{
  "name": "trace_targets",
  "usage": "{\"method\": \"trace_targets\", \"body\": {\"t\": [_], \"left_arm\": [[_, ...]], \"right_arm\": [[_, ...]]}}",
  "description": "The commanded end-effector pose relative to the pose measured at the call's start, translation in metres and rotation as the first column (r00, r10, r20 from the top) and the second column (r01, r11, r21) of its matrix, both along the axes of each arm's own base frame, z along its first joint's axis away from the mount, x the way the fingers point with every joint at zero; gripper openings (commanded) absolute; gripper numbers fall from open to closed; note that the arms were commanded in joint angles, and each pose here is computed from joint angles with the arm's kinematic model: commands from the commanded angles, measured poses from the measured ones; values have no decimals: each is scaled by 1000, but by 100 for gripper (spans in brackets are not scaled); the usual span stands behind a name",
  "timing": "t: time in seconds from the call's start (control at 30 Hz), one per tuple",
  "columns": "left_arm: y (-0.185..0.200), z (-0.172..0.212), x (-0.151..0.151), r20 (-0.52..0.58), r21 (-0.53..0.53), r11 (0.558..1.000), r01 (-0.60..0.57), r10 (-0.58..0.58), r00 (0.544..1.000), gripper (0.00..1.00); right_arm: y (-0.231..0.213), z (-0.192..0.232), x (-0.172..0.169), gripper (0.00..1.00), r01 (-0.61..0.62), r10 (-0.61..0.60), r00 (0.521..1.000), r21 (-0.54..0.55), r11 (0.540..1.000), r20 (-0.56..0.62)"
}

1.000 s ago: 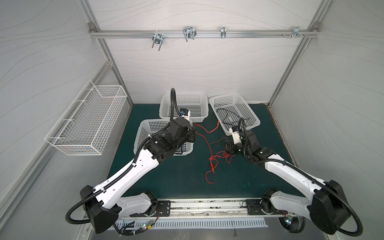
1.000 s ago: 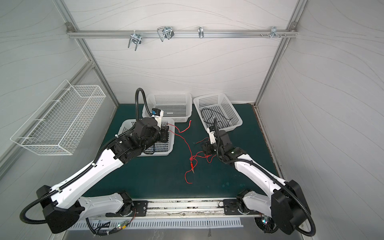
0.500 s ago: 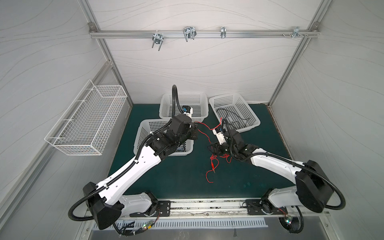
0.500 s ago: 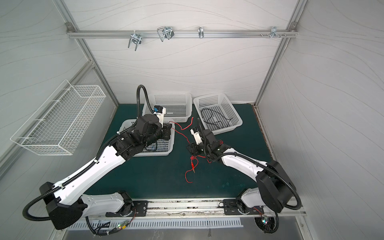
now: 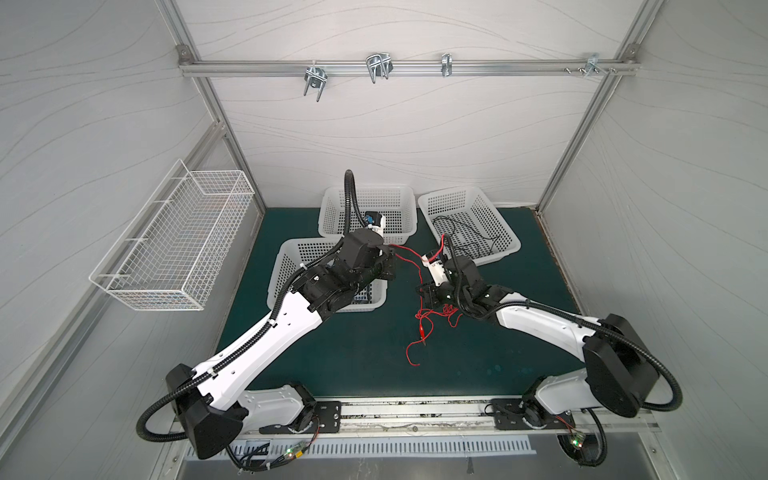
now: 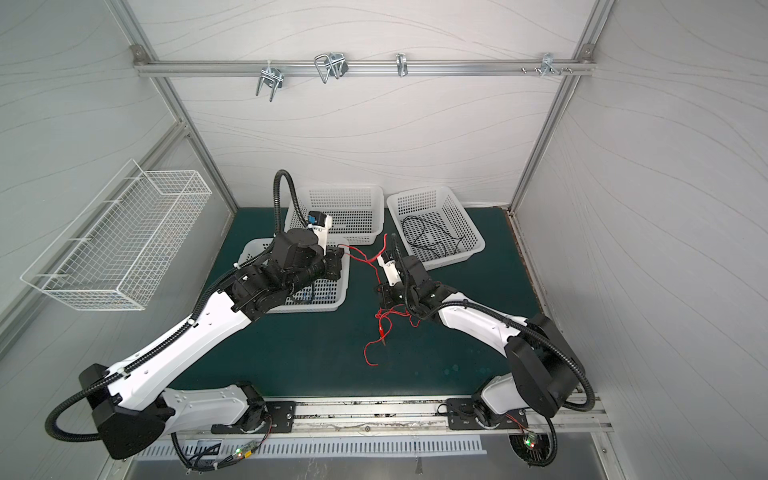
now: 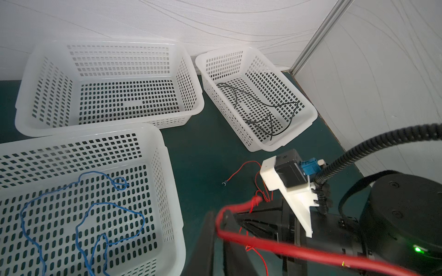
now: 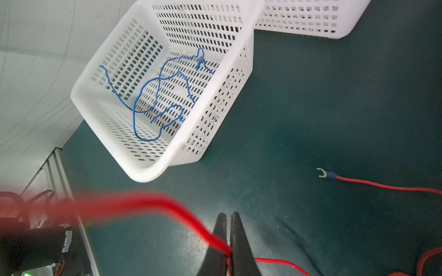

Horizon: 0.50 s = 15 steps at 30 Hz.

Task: Untangle the cables
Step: 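Bring the left gripper back toward the tangle while the right lifts red wire, then lift the red wire with the right gripper toward the farthest basket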

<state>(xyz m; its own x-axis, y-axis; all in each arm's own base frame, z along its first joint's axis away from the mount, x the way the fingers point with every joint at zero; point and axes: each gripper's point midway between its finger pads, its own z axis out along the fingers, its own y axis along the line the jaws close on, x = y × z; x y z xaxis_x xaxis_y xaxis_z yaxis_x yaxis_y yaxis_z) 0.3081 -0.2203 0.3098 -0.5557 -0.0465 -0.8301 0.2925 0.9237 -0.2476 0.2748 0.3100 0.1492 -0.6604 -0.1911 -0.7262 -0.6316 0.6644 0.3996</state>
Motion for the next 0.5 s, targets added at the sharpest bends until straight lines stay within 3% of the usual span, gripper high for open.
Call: {"method": "trace_targets", "body": {"t": [0.0,0.17,0.47], "left_arm": [[5,13,2,34,-40,999,-30,31,999,41],[15,3,-4,28,-39,998,-55,56,998,61],[21,-20,-16,-24,-51,997,-59,58,998,66]], "right_arm": [[2,47,6,0,-6,-2,998,128,992,60],[-19,77,19,0,67,-80,996,263,962,41],[-38,134,20,0,108,-162,980,380,919,115]]}}
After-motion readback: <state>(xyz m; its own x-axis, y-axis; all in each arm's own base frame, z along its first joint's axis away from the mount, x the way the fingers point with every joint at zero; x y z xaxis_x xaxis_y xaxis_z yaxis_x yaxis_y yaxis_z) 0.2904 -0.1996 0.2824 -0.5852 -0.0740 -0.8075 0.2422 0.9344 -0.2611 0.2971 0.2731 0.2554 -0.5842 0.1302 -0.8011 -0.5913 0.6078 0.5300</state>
